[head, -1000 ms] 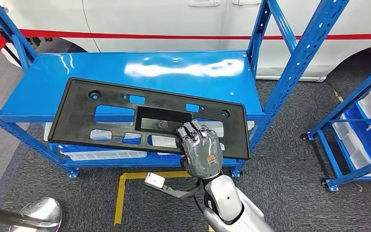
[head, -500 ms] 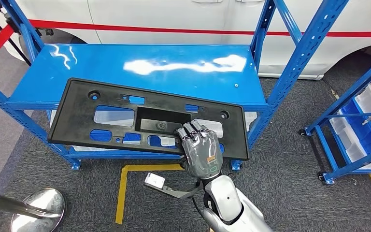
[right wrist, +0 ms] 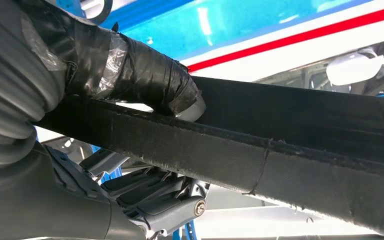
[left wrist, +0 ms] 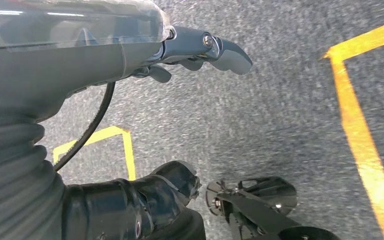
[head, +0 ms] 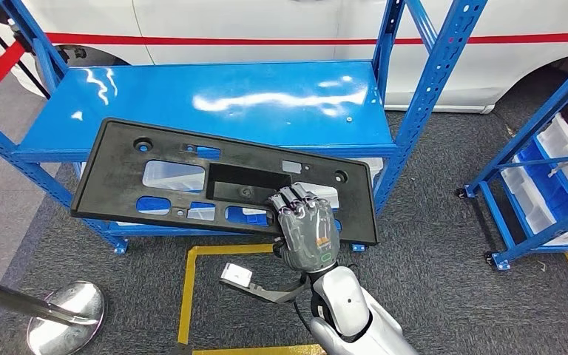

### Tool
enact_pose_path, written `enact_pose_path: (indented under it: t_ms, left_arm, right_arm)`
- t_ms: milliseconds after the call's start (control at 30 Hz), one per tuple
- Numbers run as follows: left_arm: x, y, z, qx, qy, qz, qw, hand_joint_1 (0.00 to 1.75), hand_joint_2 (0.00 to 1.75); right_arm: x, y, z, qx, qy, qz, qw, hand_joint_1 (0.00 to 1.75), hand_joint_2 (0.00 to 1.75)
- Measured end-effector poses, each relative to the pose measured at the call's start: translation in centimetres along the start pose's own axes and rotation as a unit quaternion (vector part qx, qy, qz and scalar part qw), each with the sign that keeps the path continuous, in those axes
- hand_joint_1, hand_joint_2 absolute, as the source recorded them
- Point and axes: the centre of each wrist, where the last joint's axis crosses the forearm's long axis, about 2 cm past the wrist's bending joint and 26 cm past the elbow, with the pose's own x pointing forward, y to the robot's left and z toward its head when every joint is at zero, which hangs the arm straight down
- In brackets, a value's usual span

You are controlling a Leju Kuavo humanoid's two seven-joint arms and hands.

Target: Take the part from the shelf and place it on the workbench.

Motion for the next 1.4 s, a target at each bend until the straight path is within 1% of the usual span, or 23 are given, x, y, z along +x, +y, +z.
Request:
enact_pose_path:
  t_ms: [1400]
  left_arm:
    - [0.29,0.11,-0.12,0.002,-0.006,-0.006,1.000,0.00,1.75]
  right_arm:
    - [-0.22,0.17,-0.04,0.005,0.002,-0.014,1.000,1.75,1.75]
